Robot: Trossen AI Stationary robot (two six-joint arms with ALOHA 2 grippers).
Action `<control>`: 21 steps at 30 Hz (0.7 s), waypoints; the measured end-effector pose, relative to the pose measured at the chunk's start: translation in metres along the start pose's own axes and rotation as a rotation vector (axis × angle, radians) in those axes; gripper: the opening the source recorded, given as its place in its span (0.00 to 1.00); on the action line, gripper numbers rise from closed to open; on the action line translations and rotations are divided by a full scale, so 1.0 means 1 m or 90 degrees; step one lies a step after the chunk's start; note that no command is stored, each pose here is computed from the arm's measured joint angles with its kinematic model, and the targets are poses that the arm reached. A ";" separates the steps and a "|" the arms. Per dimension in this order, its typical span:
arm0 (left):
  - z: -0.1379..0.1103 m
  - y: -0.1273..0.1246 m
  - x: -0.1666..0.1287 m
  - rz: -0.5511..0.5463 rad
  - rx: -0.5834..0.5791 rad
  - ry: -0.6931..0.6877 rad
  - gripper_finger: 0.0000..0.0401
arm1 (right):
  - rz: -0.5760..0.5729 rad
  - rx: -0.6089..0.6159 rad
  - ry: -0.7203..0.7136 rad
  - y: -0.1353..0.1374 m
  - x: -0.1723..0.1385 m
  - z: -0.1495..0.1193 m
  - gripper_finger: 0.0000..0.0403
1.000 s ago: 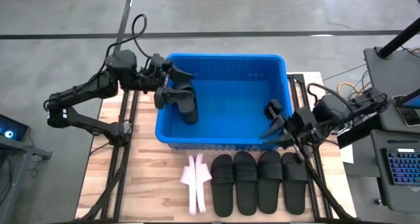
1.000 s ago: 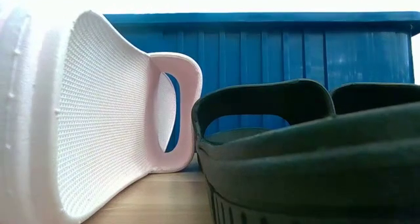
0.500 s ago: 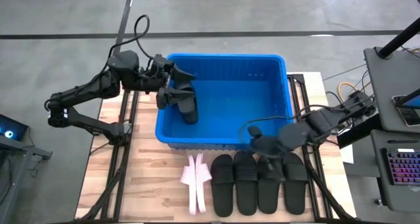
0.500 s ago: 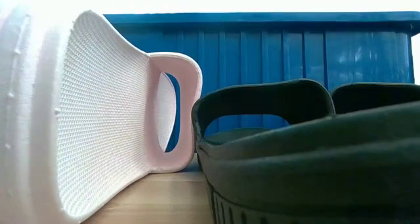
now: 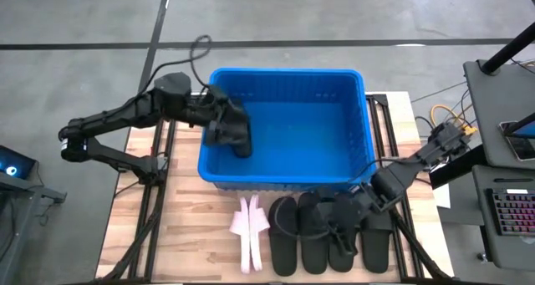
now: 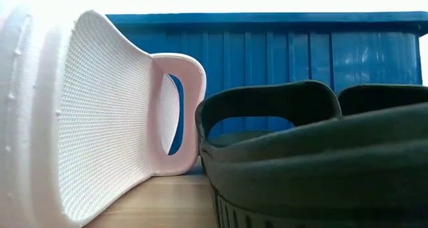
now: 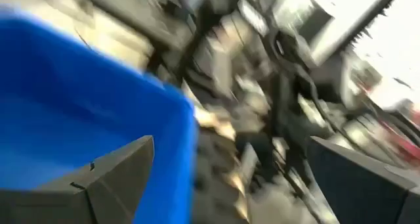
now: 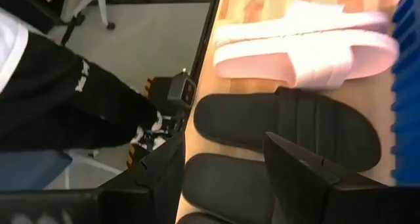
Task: Pick and place slides into bin
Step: Put the left pink slide into the blue container
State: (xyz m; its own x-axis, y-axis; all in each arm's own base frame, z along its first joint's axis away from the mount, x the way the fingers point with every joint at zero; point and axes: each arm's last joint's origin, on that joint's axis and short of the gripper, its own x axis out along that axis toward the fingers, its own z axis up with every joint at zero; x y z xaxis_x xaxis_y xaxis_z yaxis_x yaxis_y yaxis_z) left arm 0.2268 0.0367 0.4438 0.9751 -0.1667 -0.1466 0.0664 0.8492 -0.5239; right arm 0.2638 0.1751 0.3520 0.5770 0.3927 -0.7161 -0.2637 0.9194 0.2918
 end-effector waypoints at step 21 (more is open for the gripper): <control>-0.108 -0.090 0.003 0.239 0.049 0.165 0.95 | -0.055 0.004 -0.014 -0.001 0.000 -0.002 0.43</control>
State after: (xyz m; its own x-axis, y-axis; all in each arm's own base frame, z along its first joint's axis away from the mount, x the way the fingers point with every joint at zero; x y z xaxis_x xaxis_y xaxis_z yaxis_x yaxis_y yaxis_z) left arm 0.2008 -0.0943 0.4003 0.8500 0.0477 -0.5246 -0.2557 0.9081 -0.3317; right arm 0.2624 0.1744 0.3505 0.6141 0.3129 -0.7246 -0.2082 0.9498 0.2337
